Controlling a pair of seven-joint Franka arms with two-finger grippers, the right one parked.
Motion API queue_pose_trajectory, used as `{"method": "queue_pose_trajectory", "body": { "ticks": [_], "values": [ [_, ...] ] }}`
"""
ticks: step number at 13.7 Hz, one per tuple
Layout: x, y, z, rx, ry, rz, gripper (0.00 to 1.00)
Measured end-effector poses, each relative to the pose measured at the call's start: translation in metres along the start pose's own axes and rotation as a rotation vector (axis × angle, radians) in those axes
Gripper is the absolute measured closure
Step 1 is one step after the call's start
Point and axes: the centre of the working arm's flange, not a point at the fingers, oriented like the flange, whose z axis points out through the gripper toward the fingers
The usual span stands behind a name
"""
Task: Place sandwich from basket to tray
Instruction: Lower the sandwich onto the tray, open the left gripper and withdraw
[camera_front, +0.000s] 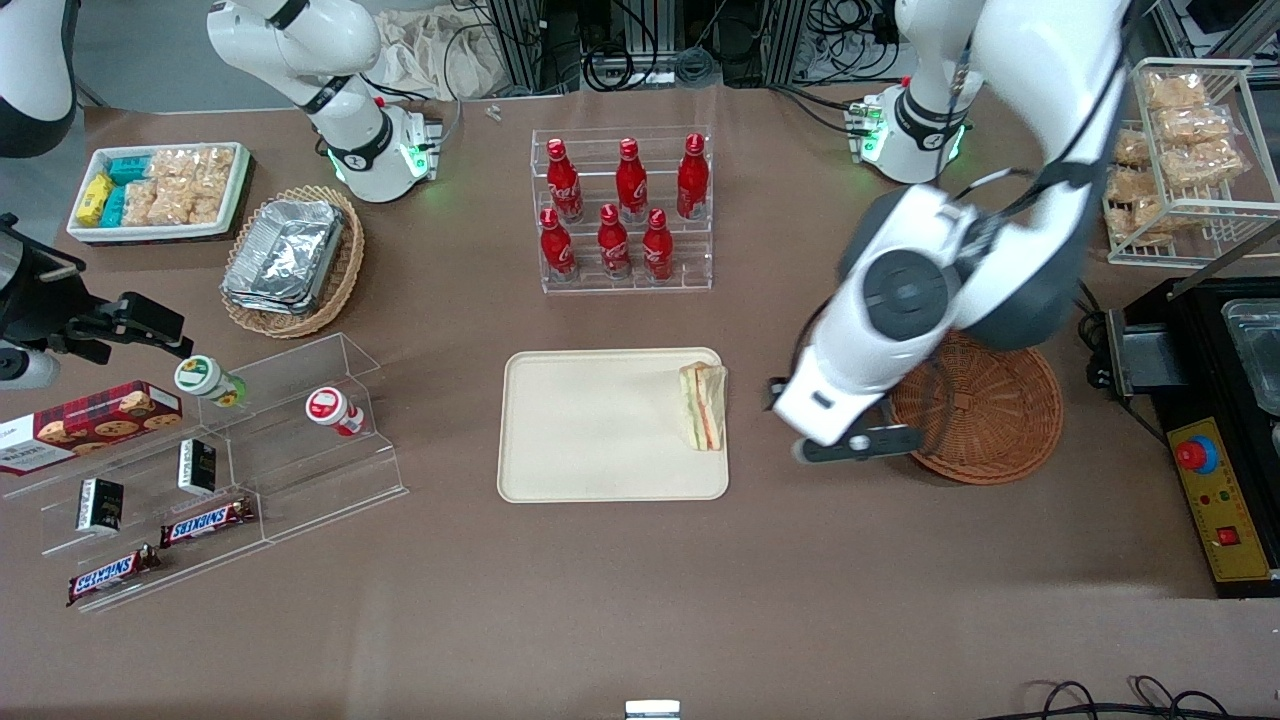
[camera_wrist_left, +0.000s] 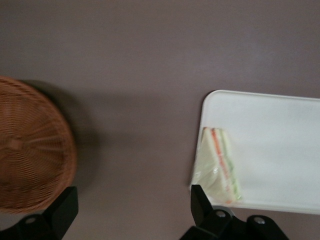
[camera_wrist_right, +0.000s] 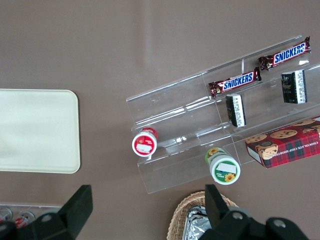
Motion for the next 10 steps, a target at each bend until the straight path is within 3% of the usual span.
{"method": "queue_pose_trajectory", "body": {
  "ticks": [4,7,10],
  "values": [
    [0.004,-0.132,-0.062,-0.047,-0.089,0.075,0.0],
    [-0.007,-0.212,-0.089,-0.047,-0.093,-0.003,0.0],
    [-0.035,-0.238,-0.1,-0.037,-0.084,-0.063,0.0]
  ]
}}
